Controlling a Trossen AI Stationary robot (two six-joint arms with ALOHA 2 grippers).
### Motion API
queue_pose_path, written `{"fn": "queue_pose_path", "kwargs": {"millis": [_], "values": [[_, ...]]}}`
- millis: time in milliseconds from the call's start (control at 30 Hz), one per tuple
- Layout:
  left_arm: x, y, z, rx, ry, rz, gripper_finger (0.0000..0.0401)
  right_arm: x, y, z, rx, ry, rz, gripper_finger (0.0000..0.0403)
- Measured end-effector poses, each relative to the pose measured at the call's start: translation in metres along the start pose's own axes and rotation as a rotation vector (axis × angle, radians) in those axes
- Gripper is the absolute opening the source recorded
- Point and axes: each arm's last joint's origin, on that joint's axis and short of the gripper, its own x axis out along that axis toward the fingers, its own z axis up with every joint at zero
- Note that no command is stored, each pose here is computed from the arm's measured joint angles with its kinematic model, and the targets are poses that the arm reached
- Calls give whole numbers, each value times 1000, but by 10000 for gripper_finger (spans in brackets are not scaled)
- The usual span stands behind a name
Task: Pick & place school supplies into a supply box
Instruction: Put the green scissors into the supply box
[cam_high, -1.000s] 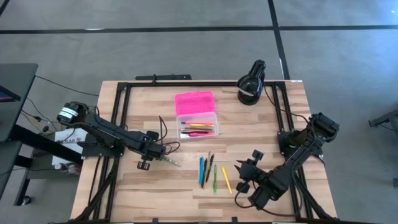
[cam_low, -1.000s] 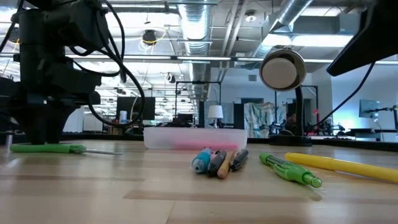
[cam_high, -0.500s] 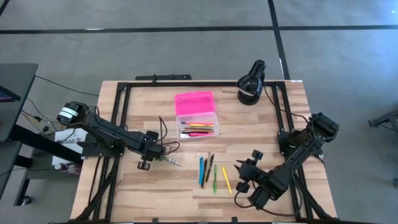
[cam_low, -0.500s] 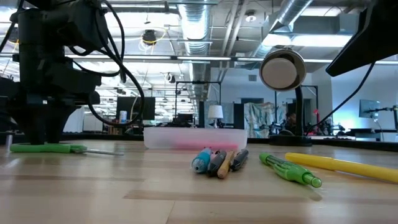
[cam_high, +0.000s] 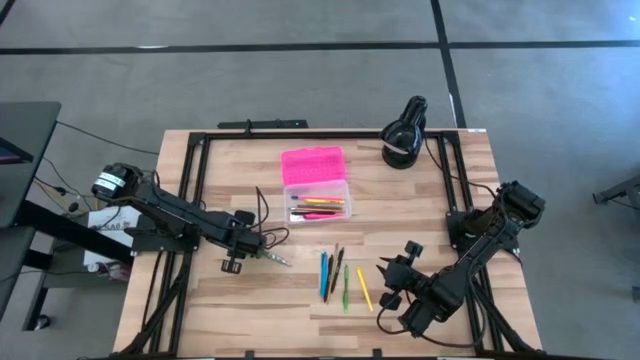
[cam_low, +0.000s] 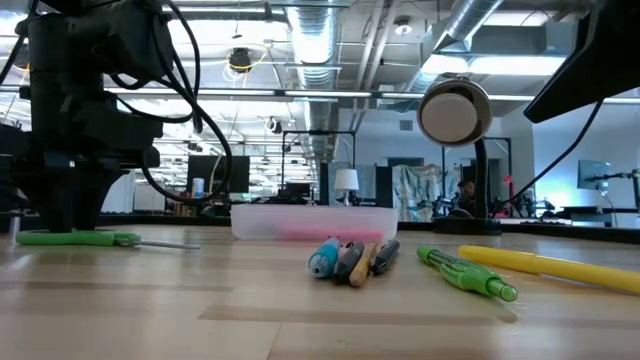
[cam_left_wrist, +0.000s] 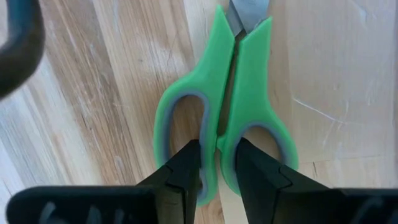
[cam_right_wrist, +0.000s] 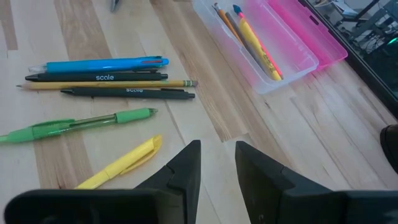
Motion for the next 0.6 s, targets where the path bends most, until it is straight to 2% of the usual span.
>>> {"fn": "queue_pose_path", "kwargs": {"millis": [433, 600], "values": [[-16, 4, -2, -26, -95, 34, 83, 2, 0, -2, -5, -19, -9, 95], [-28, 8, 0, -83, -205, 72, 83, 5, -2, -8, -18, -13, -19, 95]]}}
